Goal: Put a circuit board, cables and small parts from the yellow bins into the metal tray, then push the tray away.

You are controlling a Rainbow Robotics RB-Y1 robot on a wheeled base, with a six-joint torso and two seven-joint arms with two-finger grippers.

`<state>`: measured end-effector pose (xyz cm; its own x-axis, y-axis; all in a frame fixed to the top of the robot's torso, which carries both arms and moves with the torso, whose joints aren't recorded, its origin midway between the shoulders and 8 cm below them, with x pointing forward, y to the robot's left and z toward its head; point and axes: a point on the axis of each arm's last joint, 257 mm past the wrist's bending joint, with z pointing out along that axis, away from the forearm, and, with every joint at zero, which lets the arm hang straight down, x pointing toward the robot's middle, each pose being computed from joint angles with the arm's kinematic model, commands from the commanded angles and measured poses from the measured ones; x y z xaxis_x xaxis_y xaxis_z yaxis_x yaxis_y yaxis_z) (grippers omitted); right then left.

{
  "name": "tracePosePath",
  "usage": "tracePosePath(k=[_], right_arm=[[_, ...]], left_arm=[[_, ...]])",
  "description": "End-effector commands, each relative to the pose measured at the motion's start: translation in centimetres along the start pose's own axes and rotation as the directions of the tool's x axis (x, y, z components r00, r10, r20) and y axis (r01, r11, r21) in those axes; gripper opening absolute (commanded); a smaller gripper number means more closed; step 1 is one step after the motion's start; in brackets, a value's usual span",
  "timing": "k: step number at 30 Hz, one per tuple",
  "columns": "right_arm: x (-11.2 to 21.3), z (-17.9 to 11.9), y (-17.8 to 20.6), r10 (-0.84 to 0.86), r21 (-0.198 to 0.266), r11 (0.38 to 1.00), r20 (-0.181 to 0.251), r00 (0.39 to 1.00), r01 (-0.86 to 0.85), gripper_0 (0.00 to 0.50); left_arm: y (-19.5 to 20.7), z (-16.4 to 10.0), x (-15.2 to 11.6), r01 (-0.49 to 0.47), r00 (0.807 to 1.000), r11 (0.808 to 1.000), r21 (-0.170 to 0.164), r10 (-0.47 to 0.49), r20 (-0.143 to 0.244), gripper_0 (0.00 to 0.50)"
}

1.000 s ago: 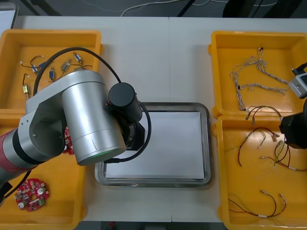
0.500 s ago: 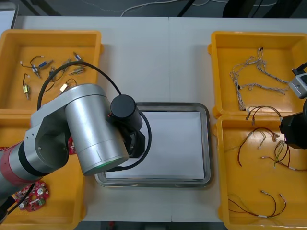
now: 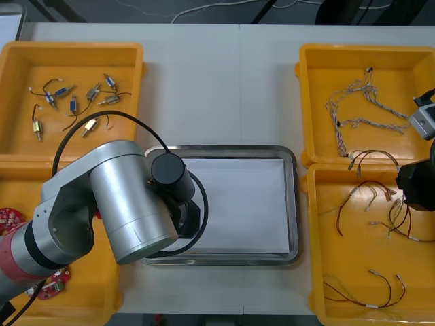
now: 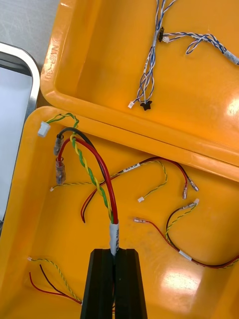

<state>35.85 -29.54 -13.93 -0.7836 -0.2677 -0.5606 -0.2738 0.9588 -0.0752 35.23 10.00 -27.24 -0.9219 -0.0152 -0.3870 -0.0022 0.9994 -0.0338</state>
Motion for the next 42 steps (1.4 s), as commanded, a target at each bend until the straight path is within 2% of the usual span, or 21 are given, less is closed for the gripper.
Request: tracePosePath(k=[1,13,17,29,41,42], right_arm=[[-0.8,-1.0,-0.2,0.001,0.031,1.000,0.022,1.000,-0.001,0.000],[-0.8,-1.0,-0.2,0.001,0.031,1.000,0.022,1.000,-0.001,0.000],[-0.8,-1.0,-0.2,0.001,0.031,1.000,0.022,1.000,-0.001,0.000],[-0.8,-1.0,-0.2,0.001,0.031,1.000,0.022,1.000,-0.001,0.000],[-0.8,-1.0,-0.2,0.001,0.031,1.000,0.022,1.000,-0.001,0.000],[-0.8,-1.0,-0.2,0.001,0.031,1.000,0.022,1.000,-0.001,0.000]], left_arm=[[-1.9,-0.4,1.3,-0.086,0.996,0.995,0.049,0.086,0.002,0.000],[-2.7,0.1,2.6,-0.117,0.993,0.991,0.069,0.118,-0.014,0.000],[-2.4,0.4,2.5,-0.119,0.993,0.991,0.057,0.120,-0.012,0.000],[-2.7,2.3,1.0,-0.111,0.994,0.992,0.067,0.109,0.022,0.000],[-1.7,2.5,1.5,-0.109,0.994,0.993,0.033,0.109,0.003,0.000],[-1.7,2.6,1.5,-0.107,0.994,0.994,0.031,0.107,0.002,0.034]])
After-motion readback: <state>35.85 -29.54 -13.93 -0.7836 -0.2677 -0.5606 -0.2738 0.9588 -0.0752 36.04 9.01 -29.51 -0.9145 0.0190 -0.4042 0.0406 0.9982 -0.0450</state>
